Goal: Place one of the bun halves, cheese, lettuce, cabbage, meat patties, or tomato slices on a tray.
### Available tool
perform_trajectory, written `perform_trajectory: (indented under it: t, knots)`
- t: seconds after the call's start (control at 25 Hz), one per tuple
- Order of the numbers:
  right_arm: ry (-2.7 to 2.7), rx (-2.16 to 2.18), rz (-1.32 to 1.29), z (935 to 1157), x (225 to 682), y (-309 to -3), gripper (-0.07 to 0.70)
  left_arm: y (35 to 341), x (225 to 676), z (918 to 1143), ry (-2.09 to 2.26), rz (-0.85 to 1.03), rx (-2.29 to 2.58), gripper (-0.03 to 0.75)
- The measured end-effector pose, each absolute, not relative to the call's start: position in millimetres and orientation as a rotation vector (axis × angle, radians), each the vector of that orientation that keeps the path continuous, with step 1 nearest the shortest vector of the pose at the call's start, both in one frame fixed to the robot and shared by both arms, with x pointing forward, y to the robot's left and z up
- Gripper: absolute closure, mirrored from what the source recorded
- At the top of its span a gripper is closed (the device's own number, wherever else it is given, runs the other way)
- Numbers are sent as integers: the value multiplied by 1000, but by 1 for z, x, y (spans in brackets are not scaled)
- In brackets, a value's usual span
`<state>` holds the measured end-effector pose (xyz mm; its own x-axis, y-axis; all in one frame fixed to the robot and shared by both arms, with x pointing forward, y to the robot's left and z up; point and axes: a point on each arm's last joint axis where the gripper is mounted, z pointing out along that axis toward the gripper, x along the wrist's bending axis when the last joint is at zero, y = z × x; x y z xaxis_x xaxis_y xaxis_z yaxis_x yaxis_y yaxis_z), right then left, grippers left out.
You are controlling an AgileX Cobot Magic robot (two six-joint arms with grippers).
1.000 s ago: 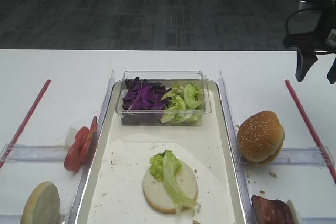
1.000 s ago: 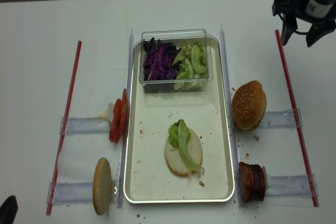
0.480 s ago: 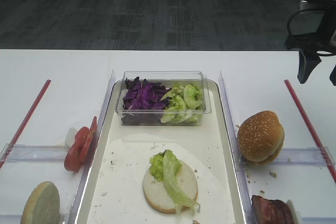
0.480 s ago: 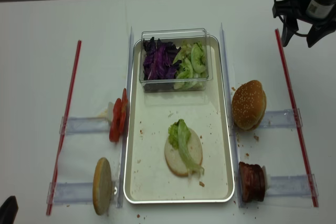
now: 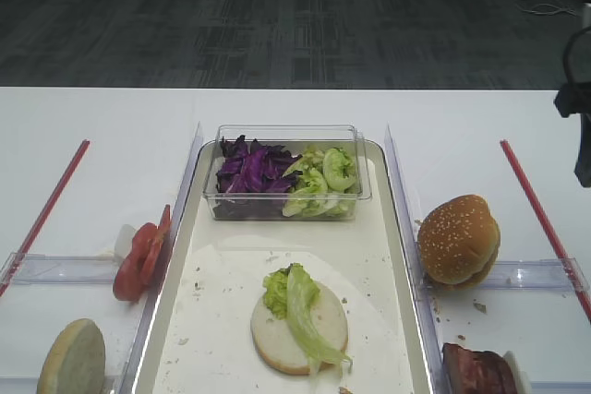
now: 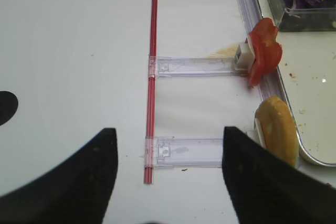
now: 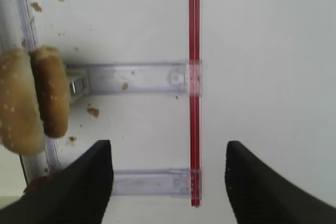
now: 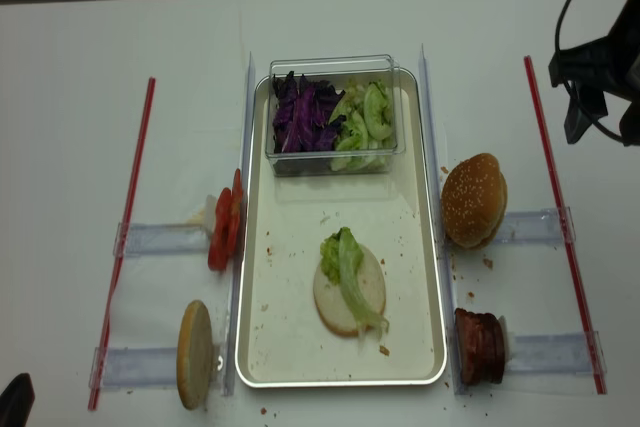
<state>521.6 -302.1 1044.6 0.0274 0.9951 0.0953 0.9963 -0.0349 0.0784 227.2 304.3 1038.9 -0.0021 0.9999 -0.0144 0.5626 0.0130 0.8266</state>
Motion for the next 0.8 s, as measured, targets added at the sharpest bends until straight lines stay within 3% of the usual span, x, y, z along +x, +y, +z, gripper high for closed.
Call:
perform_trajectory:
  t: [0.44,0.8]
  knots:
    - [-2205,-2268,-241,1050,425,-299,163,304,227,1039,1639,852,1623,303]
    - [-2209,-2279,-258,1033,372,-296,163,304,227,1039,1639,852,1623,303]
